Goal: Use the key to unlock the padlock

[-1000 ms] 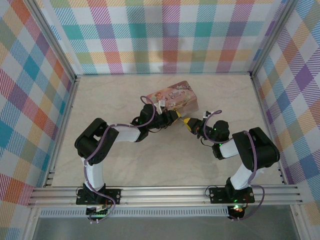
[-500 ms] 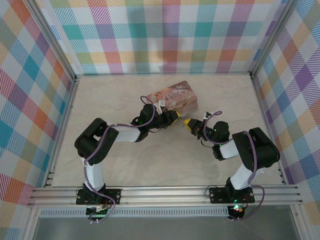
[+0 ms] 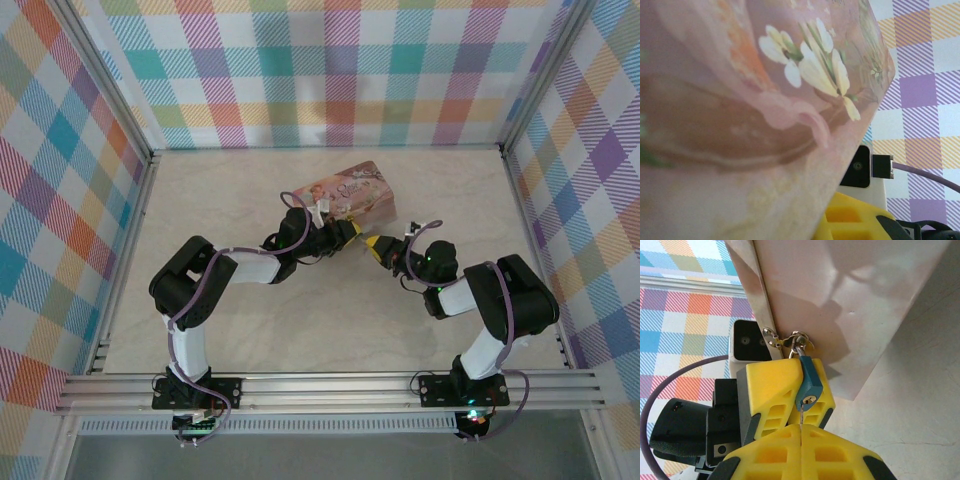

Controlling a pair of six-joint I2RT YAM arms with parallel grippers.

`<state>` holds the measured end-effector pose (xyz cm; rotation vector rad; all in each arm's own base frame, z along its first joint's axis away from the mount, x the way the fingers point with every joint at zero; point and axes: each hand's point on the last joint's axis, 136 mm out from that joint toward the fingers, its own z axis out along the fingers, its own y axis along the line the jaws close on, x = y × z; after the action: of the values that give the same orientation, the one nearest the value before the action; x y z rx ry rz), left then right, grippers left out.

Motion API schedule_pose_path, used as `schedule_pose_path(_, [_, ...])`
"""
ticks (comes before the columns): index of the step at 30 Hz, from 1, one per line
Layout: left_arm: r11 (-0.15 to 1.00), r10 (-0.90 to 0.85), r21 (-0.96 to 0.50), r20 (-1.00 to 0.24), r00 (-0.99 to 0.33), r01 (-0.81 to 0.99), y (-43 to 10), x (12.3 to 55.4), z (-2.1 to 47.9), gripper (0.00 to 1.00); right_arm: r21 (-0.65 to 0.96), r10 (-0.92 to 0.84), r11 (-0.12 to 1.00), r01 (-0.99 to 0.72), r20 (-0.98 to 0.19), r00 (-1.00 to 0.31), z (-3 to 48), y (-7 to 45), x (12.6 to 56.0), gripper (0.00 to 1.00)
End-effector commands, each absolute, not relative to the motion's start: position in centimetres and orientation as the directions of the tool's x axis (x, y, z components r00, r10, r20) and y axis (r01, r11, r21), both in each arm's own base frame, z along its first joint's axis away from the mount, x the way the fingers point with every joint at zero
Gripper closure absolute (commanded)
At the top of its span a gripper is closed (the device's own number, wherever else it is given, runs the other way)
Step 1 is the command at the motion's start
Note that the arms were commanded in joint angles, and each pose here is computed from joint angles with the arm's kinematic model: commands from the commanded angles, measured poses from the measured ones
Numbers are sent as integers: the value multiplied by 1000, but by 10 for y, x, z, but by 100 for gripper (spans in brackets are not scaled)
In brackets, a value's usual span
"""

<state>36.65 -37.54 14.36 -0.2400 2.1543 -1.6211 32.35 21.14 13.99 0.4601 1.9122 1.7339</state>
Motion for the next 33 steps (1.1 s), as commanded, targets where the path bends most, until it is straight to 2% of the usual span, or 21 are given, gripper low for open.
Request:
schedule_pose_path(1, [230, -372, -960, -239, -897, 160, -381, 362, 160, 86, 982, 563, 101, -161, -190, -804, 157, 217, 329, 100])
schedule_pose_path(33, [223, -383, -962, -236, -893, 159, -381, 365, 164, 86, 978, 607, 128, -164, -208, -767, 155, 207, 324, 100])
